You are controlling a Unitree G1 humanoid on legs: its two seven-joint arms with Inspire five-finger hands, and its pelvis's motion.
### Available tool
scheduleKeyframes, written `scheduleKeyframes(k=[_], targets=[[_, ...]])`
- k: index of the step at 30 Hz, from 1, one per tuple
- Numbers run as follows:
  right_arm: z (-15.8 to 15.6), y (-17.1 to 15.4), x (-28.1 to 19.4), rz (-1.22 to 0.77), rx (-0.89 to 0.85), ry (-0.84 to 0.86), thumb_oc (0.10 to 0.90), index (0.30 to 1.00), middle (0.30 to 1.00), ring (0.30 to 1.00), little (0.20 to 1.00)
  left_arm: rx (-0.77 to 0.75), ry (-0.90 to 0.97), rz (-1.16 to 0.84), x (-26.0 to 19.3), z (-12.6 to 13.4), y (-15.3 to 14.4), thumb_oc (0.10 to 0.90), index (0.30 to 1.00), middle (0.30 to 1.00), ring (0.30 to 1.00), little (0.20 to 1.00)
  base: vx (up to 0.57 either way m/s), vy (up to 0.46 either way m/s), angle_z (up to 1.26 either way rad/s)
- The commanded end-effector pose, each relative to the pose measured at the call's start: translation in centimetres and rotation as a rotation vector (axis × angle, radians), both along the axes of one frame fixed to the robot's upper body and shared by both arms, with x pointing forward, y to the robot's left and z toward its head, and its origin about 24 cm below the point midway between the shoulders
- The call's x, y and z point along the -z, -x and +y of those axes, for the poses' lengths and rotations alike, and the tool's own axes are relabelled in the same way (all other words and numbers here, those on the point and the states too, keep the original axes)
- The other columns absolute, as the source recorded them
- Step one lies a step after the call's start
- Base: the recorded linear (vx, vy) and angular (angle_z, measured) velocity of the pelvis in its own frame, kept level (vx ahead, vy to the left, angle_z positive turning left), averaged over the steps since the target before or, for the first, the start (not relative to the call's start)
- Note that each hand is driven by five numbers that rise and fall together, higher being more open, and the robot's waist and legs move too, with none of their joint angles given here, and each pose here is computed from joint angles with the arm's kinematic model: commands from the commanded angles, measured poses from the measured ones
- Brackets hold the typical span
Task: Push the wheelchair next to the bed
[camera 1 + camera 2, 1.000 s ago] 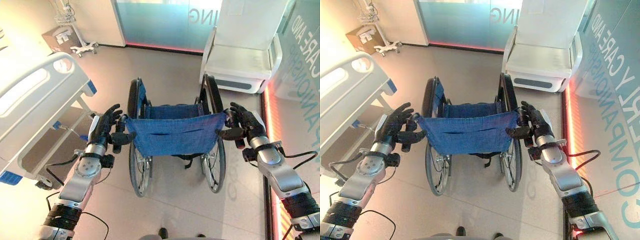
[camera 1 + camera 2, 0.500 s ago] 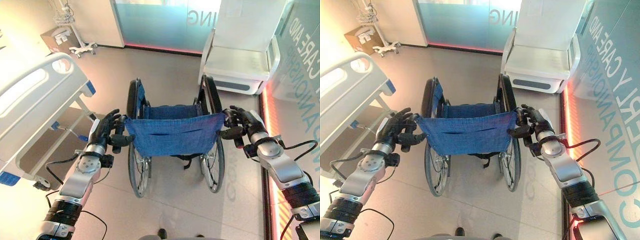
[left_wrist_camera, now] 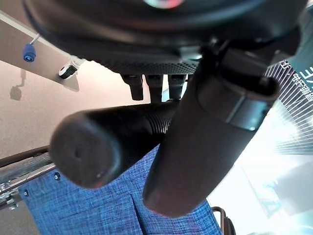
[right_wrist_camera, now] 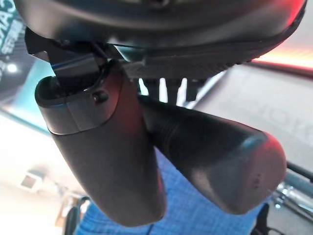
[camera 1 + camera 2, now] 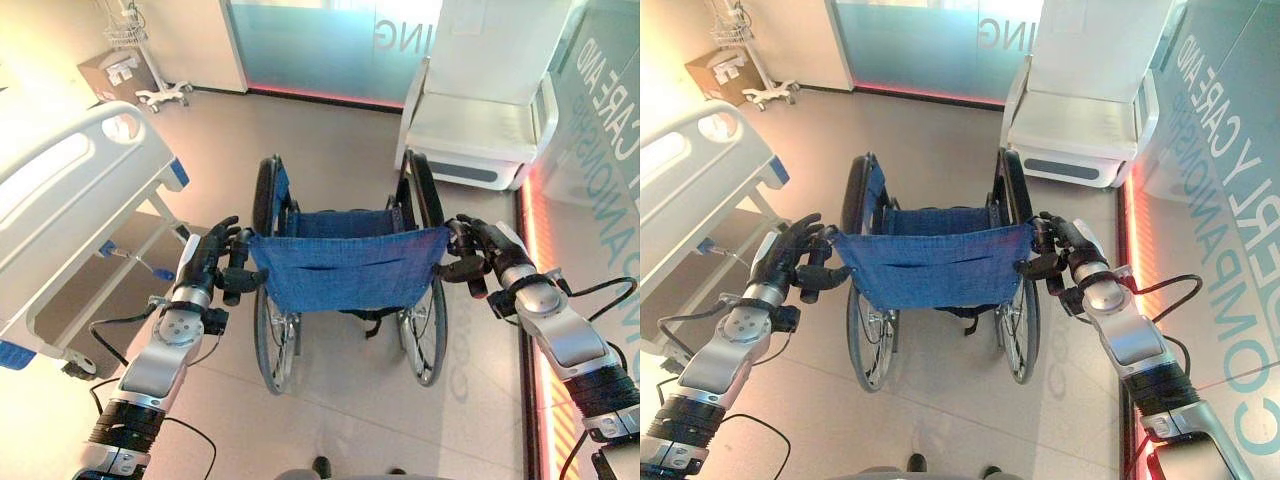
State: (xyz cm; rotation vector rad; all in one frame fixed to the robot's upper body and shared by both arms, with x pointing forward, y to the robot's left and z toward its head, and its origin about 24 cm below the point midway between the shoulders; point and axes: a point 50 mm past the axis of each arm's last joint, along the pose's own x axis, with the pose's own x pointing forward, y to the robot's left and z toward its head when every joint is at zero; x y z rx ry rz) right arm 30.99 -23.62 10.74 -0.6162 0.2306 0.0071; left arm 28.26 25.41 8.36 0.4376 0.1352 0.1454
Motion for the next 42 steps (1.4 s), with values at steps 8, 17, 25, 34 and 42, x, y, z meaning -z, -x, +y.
scheduleKeyframes(k=[8,17,25,34,42], targets=[[-3.2,1.0,1.5,0.191,0.092,0.075,0.8,0.9,0.9,0.9,0.9,-0.193,-0.127,0.025,-0.2,4.2,0.5,0.8,0.9,0.9,0.9,0.9,0.0,0.0,0.0],[-2.9,1.6,5.4,0.325,0.166,-0.094,0.8,0.9,0.9,0.9,0.9,-0.208,-0.111,0.093,1.2,4.3,0.3,0.8,0.9,0.9,0.9,0.9,0.0,0.0,0.0],[-1.5,1.7,7.6,0.334,0.224,-0.268,0.8,0.9,0.9,0.9,0.9,-0.193,-0.088,0.079,1.7,3.7,0.0,0.8,0.9,0.9,0.9,0.9,0.0,0.001,-0.01],[-0.4,1.2,7.8,0.28,0.171,-0.26,0.4,0.3,0.3,0.3,0.3,-0.15,-0.088,0.069,1.9,2.6,-0.4,0.4,0.3,0.3,0.3,0.3,0.0,0.0,-0.01],[0.1,1.0,7.4,0.237,0.143,-0.221,0.4,0.3,0.3,0.3,0.3,-0.149,-0.083,0.139,3.5,2.4,-0.1,0.4,0.3,0.3,0.3,0.3,0.0,0.004,0.03]])
